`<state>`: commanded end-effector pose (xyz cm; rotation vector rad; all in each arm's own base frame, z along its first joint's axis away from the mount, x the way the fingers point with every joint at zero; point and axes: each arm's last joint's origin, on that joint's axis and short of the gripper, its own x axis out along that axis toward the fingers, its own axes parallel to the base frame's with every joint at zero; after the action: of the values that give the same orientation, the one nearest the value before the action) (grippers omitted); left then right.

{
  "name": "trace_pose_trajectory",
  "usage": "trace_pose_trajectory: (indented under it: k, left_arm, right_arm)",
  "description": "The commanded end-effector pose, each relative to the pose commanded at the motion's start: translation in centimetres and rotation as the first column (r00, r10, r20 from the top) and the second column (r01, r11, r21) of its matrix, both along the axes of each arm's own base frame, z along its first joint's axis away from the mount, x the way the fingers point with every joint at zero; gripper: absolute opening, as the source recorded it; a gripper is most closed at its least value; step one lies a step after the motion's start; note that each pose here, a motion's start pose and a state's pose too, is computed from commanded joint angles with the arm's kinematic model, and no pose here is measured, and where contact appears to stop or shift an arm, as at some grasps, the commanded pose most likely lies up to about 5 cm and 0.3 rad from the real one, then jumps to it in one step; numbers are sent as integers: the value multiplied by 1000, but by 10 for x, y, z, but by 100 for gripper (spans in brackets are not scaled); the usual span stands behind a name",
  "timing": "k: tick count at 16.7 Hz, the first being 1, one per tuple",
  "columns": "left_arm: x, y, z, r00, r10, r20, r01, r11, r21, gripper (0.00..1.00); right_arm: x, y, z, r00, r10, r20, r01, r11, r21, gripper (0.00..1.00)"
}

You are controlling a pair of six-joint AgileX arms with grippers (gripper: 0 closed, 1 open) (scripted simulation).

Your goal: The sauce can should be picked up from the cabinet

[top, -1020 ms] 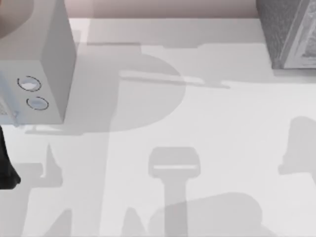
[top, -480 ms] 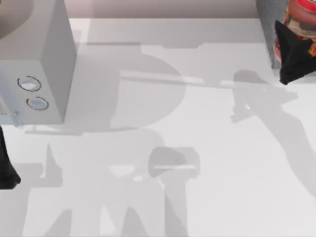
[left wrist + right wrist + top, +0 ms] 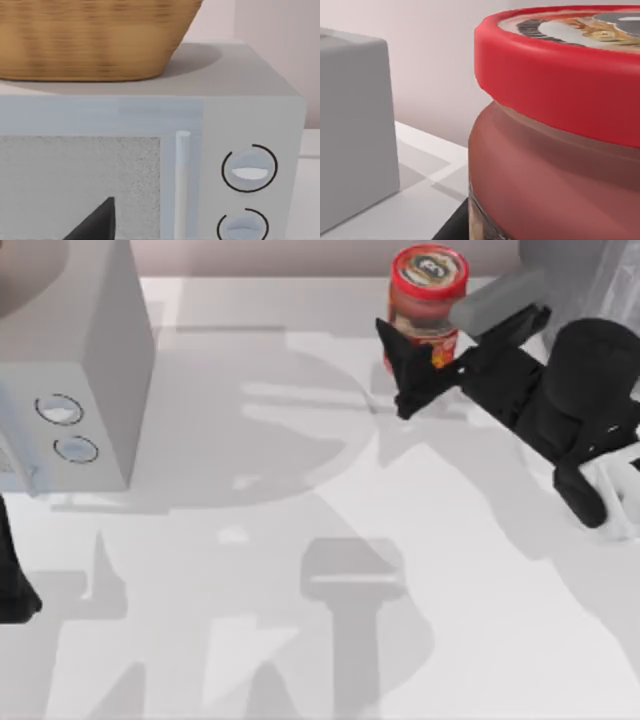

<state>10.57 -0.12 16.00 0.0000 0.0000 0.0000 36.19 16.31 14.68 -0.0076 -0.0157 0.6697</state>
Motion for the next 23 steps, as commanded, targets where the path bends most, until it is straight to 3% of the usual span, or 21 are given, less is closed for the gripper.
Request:
trace_pose_trajectory:
  k: [6, 14, 23]
  left_arm:
    - [0, 0, 0, 1000, 0, 0, 0, 1000, 0, 100]
    - [0, 0, 0, 1000, 0, 0, 0, 1000, 0, 100]
    - [0, 0, 0, 1000, 0, 0, 0, 1000, 0, 100]
  right_arm:
    - [14, 32, -61, 996, 90, -15, -90, 996, 2, 0]
    - [17, 33, -67, 996, 89, -24, -89, 996, 0, 0]
    - [57, 75, -89, 995, 94, -15, -94, 996, 2, 0]
